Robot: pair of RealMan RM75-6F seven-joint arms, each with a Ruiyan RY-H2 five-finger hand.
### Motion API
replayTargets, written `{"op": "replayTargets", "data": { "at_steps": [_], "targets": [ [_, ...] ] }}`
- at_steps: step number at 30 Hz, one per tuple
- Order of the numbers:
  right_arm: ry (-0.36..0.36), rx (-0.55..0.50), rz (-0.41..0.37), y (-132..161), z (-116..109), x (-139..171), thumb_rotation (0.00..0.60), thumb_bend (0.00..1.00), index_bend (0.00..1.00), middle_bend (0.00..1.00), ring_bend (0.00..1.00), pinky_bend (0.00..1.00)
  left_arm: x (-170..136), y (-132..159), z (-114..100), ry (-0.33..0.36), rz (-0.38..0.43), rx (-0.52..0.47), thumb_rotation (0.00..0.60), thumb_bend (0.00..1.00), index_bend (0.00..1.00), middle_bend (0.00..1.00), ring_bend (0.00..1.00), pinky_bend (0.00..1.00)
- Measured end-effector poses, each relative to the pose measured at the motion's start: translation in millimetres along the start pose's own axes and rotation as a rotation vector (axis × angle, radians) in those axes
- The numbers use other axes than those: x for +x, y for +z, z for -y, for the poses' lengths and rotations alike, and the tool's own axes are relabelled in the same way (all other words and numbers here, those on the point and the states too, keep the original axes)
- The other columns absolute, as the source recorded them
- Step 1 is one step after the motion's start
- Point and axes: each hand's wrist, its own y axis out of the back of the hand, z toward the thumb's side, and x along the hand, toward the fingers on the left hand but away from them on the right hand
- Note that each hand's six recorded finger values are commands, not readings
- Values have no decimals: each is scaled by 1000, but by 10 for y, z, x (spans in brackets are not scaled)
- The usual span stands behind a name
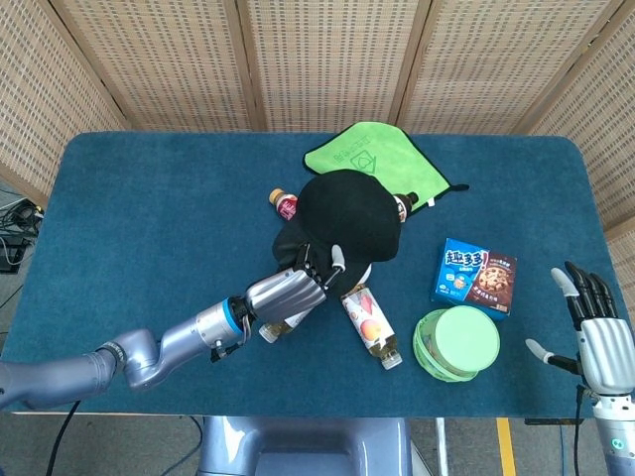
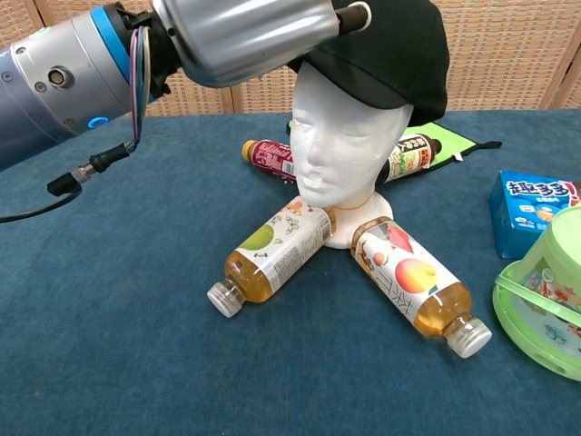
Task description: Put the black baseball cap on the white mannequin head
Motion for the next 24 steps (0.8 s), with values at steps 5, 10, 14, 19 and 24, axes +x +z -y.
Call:
{"op": "replayTargets", "data": {
  "at_steps": [5,10,14,19,24],
  "targets": [
    [1,1,-1,5,4,1,600,51,2,0,0,0,-29,16,21,-12,0,-2,600,202,165,860,807,668],
    [3,2,-1,6,10,0,600,51,2,0,0,0,-41,11,37,-26,-7,2,600,119,116,851,793,652],
    [2,2,-2,10,8,0,600,51,2,0,0,0,-51,21,47,-32,-3,6,600,71,96,842,783,644],
    [2,1,1,5,6,1,600,50,2,0,0,0,-81,55,66,-46,8,12,600,25,78,837,770,625],
    [3,3,-1,8,8,1,600,51,2,0,0,0,-102,70,77,-53,11,9,600,20,75,834,758,606]
  ]
}}
